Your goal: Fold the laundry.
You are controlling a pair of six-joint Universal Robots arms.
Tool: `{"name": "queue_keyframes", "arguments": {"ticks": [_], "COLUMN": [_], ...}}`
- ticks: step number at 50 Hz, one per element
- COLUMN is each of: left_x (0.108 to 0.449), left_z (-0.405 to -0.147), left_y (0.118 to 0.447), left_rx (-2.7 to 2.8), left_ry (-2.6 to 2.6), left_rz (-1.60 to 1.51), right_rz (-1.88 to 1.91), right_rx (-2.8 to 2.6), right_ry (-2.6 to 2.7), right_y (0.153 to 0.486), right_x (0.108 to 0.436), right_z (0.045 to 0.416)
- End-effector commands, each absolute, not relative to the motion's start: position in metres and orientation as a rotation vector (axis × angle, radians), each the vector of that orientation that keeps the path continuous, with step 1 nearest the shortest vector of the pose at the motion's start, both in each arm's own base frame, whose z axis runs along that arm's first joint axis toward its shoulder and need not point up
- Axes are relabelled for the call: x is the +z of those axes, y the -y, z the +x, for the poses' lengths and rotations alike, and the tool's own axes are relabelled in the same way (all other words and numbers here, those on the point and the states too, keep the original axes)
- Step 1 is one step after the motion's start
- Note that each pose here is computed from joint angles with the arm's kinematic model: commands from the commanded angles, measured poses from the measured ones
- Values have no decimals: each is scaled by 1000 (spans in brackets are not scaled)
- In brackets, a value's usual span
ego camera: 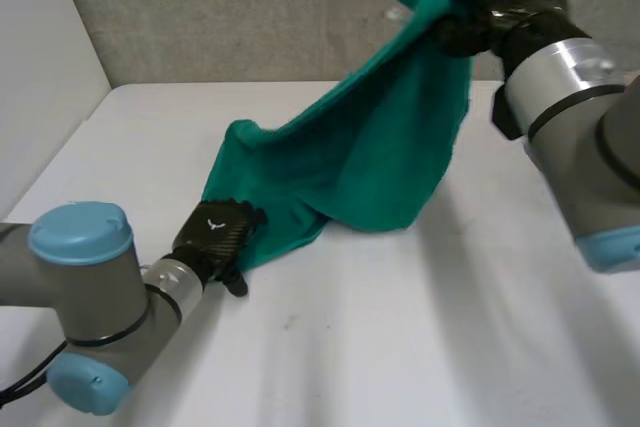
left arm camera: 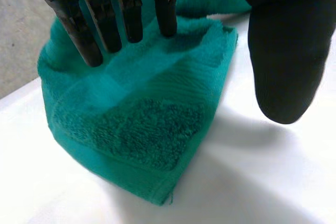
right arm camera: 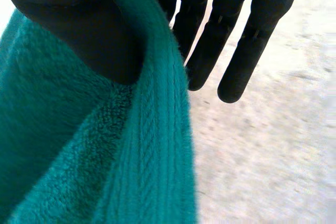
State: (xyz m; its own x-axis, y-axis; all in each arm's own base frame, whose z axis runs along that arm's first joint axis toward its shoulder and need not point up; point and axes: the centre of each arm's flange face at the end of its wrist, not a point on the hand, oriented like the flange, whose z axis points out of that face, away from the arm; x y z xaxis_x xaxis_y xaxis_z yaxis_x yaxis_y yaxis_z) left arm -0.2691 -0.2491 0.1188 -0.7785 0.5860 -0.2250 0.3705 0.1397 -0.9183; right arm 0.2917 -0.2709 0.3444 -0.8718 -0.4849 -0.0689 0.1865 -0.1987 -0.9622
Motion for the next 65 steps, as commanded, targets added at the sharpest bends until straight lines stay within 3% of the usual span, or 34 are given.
{"name": "queue_keyframes", "arguments": {"ticks": [1,5,14,31,38,48,52,56,58,65], "left_x": [121,116,108,113,190,307,334,330,324,248], "left_z": [-273,-276,-284,-290,-278,-249,-242,-243,-244,-262], "left_y": [262,268,286,300,281,219,207,206,206,217], "left_rx": [1750,1744,1759,1785,1945,2287,2377,2355,2332,2044], "left_ry": [2218,2219,2216,2223,2107,1772,1670,1676,1691,1904], "left_rz": [-933,-938,-936,-931,-869,-758,-720,-740,-756,-884], "right_rz": [-305,-285,-292,-292,-491,-658,-672,-683,-686,-705], "right_rx": [-2124,-2130,-2091,-2114,-2116,-2404,-2467,-2421,-2322,-2125], "right_ry": [-1890,-1964,-2024,-2151,-2254,-2100,-2015,-2055,-2157,-2306], "right_y": [327,341,340,353,338,317,311,319,344,388], "right_x": [291,277,261,249,258,351,381,380,350,281], "right_z": [261,246,240,207,203,181,179,178,179,190]}}
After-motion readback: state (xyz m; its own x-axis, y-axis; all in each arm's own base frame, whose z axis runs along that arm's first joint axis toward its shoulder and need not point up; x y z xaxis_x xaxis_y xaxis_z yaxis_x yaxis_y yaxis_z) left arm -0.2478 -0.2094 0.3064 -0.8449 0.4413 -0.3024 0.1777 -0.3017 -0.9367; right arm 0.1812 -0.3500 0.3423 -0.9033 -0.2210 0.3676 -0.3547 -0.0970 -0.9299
